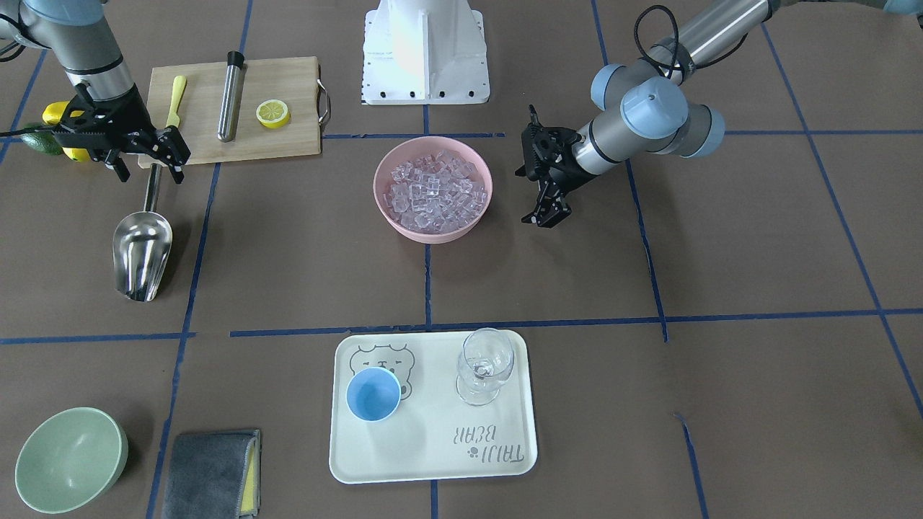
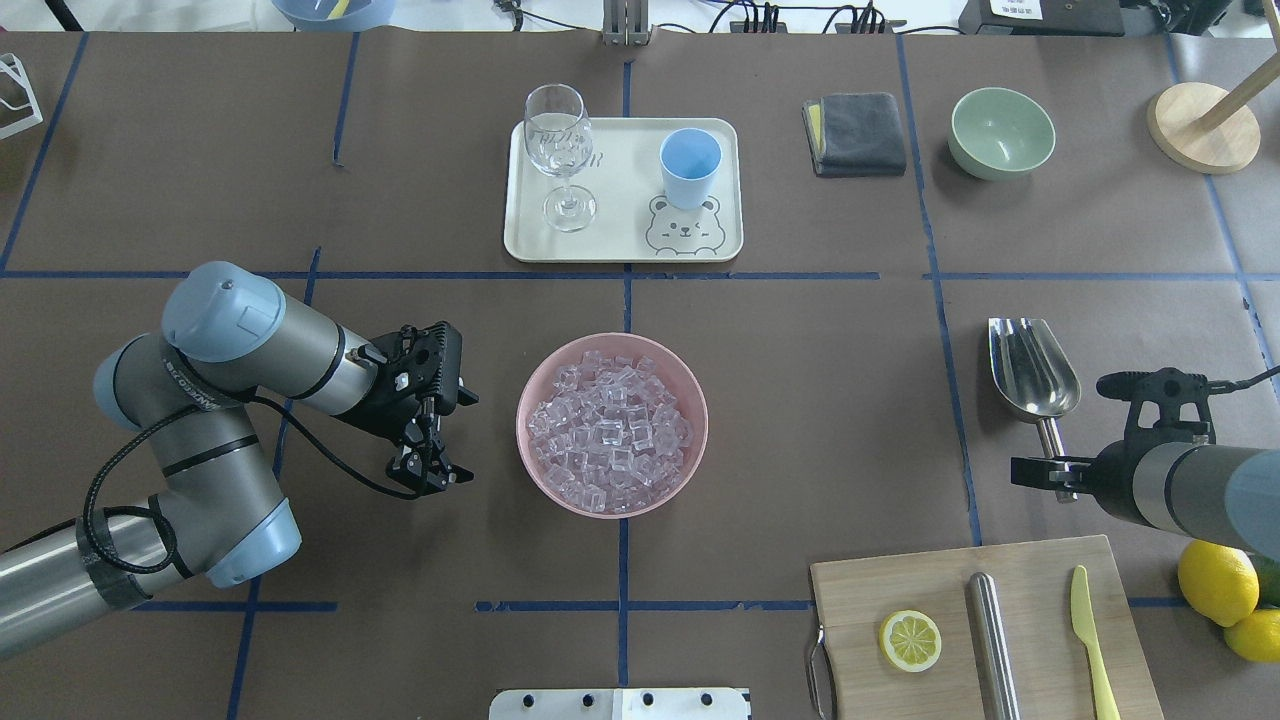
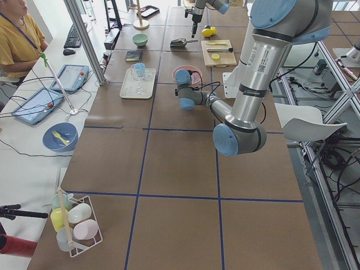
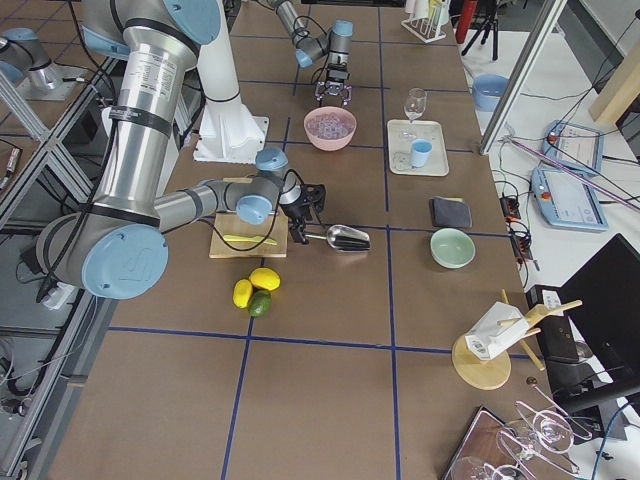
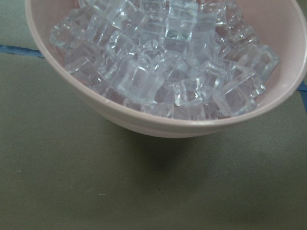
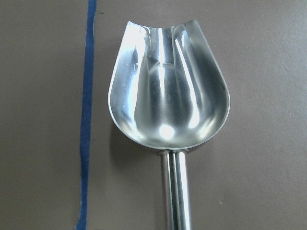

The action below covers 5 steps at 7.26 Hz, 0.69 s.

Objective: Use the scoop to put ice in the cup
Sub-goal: 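Grasp the metal scoop handle with the right gripper and lift it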

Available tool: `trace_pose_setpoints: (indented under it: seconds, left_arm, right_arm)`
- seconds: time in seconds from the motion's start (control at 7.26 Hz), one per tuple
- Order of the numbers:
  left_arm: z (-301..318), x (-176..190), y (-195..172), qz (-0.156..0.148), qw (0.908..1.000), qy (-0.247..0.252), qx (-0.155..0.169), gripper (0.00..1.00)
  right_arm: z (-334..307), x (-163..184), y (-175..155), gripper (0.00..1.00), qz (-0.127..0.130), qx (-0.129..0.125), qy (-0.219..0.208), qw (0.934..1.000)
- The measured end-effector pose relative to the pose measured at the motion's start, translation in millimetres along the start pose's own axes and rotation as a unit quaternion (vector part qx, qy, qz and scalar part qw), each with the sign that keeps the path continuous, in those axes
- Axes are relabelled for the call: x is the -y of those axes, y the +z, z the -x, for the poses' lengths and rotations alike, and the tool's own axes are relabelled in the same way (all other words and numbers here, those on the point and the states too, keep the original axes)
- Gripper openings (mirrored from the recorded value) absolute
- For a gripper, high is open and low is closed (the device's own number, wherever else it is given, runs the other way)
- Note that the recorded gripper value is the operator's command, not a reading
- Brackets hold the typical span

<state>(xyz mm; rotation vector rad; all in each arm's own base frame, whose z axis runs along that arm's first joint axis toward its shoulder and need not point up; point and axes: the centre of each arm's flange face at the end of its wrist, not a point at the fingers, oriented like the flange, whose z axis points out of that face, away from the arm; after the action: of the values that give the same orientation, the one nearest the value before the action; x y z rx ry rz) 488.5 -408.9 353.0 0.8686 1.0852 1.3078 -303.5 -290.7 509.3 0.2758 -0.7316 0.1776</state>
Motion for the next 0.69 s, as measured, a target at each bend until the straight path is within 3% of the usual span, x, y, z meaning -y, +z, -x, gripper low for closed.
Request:
trace_pose_setpoints:
  seconds: [0.14,0.28,0.41,0.55,0.69]
  left_arm:
    - [1,1,0,0.000,1.0000,-0.001,0.001,1.00]
    - [0,2,0,0.000,1.0000,-0.001,0.002,1.00]
    - [0,3,0,-0.001,1.0000,0.000,0.001,1.00]
    - [0,4,-1,-0.002,1.0000,0.000,0.001,1.00]
    - [-1,4,-1,-0.002,1.0000,0.000,0.000,1.00]
  right_arm:
    - [-1,-3,10,0.82,-0.006,0.003,0.000,1.0000]
    - [-2,-3,18,0.45,-0.009,0.007,0.000,0.9999]
    - [-2,-3,21,0.16,-0.011,0.011,0.000,0.9999]
    - [-2,-3,22,0.05,-0.011,0.013,0.000,0.9999]
    - [-3,-3,21,0.00,-0.010,0.014,-0.002,0.9999]
